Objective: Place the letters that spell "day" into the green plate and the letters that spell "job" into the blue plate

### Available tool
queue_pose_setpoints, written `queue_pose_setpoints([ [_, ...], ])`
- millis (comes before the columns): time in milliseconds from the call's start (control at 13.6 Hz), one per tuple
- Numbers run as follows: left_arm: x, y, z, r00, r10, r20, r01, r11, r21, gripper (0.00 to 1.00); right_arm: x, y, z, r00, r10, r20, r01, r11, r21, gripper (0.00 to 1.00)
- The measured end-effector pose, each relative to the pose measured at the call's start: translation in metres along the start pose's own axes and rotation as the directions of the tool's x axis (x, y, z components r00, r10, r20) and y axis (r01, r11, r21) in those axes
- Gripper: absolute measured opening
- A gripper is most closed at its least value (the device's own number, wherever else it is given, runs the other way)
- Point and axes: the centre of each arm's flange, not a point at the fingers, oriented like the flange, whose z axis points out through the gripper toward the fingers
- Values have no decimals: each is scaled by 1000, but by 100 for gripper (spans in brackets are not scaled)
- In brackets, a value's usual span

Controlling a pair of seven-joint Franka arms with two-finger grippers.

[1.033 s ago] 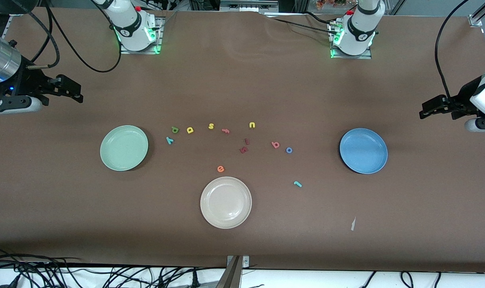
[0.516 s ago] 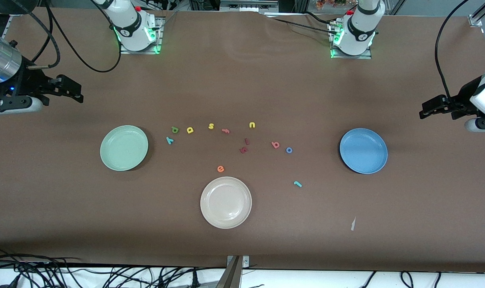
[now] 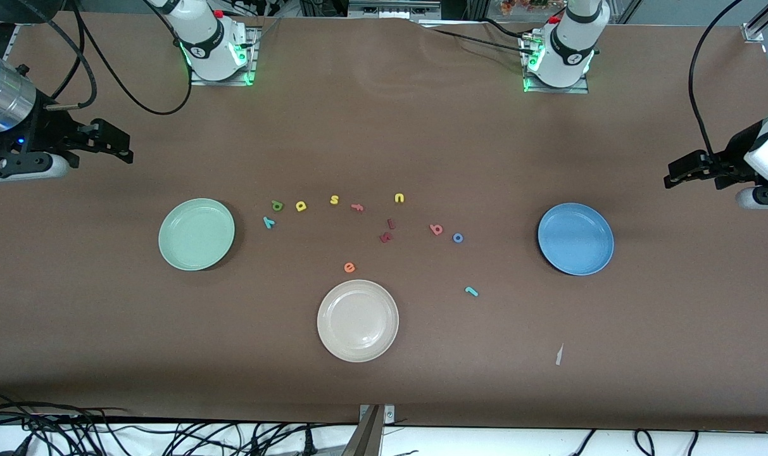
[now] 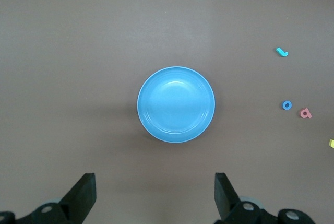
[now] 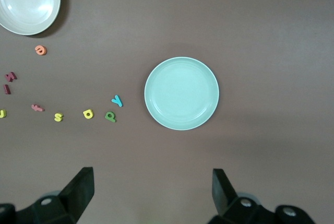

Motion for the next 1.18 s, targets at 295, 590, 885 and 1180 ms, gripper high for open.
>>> queue_pose_setpoints([
  [295, 0, 0, 0, 1000, 0, 0, 0, 1000, 0, 100, 1, -3, 3, 1000, -5, 4, 5, 1000, 0, 100],
  [590, 0, 0, 0, 1000, 0, 0, 0, 1000, 0, 100, 2, -2, 6, 1000, -4, 10, 4, 1000, 0, 100],
  [885, 0, 0, 0, 1000, 0, 0, 0, 1000, 0, 100, 2, -1, 7, 1000, -2, 12, 2, 1000, 0, 100],
  [1180, 0, 0, 0, 1000, 0, 0, 0, 1000, 0, 100, 2, -1, 8, 1000, -2, 15, 2, 1000, 0, 100],
])
